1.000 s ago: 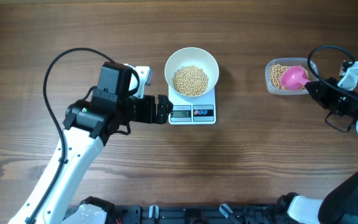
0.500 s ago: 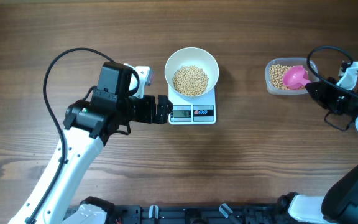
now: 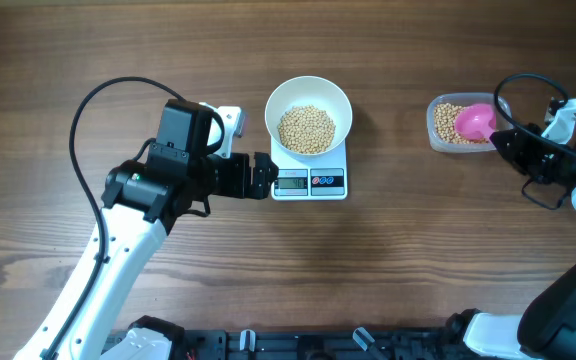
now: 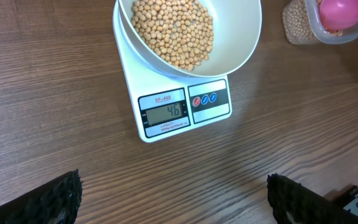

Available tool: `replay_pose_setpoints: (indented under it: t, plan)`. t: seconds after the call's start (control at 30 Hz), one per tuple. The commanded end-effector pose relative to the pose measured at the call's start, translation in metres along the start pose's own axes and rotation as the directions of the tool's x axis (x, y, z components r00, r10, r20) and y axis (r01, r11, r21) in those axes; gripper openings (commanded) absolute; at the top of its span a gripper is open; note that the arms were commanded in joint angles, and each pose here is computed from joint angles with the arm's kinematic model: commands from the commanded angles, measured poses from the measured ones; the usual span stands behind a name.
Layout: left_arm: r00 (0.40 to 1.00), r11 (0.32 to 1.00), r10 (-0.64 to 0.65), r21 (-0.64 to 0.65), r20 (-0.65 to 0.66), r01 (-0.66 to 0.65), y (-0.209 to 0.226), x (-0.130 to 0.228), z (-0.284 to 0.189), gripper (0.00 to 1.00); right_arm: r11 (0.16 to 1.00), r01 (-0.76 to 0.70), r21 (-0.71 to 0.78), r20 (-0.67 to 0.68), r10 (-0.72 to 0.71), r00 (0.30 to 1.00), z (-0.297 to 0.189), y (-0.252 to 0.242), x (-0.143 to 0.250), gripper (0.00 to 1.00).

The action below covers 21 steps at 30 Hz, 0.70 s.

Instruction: Scoop item into bowl and weigh 150g on scale

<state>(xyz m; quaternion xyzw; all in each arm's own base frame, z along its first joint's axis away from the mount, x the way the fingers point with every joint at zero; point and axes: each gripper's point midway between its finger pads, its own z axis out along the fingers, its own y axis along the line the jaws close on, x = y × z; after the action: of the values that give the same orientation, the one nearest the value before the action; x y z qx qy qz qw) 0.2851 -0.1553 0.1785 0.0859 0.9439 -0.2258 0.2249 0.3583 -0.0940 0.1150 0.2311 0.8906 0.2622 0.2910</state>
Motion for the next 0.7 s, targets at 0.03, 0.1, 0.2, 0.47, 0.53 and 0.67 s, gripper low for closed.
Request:
replay_pose_setpoints:
  t: [0.03,0.1,0.2,0.47,0.53,0.67]
  plan:
    - [1.000,1.000,0.016,0.012,-0.011,-0.016,-0.002,0.003,0.002,1.00,1.000,0.002,0.003,0.014,-0.002,1.000,-0.001,-0.001,-0.008,0.10]
    - [1.000,1.000,0.016,0.012,-0.010,-0.016,-0.002,0.003,0.002,1.00,1.000,-0.016,0.003,0.014,0.016,1.000,-0.001,-0.001,-0.008,0.10]
    - [1.000,1.000,0.016,0.012,-0.011,-0.016,-0.002,0.003,0.002,1.00,1.000,-0.018,0.002,0.019,0.018,1.000,-0.001,-0.001,-0.009,0.10]
    - [1.000,1.000,0.016,0.012,-0.011,-0.016,-0.002,0.003,0.002,1.00,1.000,-0.015,-0.018,0.019,0.016,1.000,-0.001,0.003,-0.010,0.04]
    - [1.000,1.000,0.016,0.012,-0.011,-0.016,-0.002,0.003,0.002,1.00,0.998,-0.006,-0.055,0.024,0.007,1.000,-0.004,0.011,-0.014,0.04]
    - [1.000,1.000,0.016,0.012,-0.011,-0.016,-0.002,0.003,0.002,1.00,0.994,0.041,-0.106,0.065,-0.034,0.997,-0.016,0.030,-0.029,0.04]
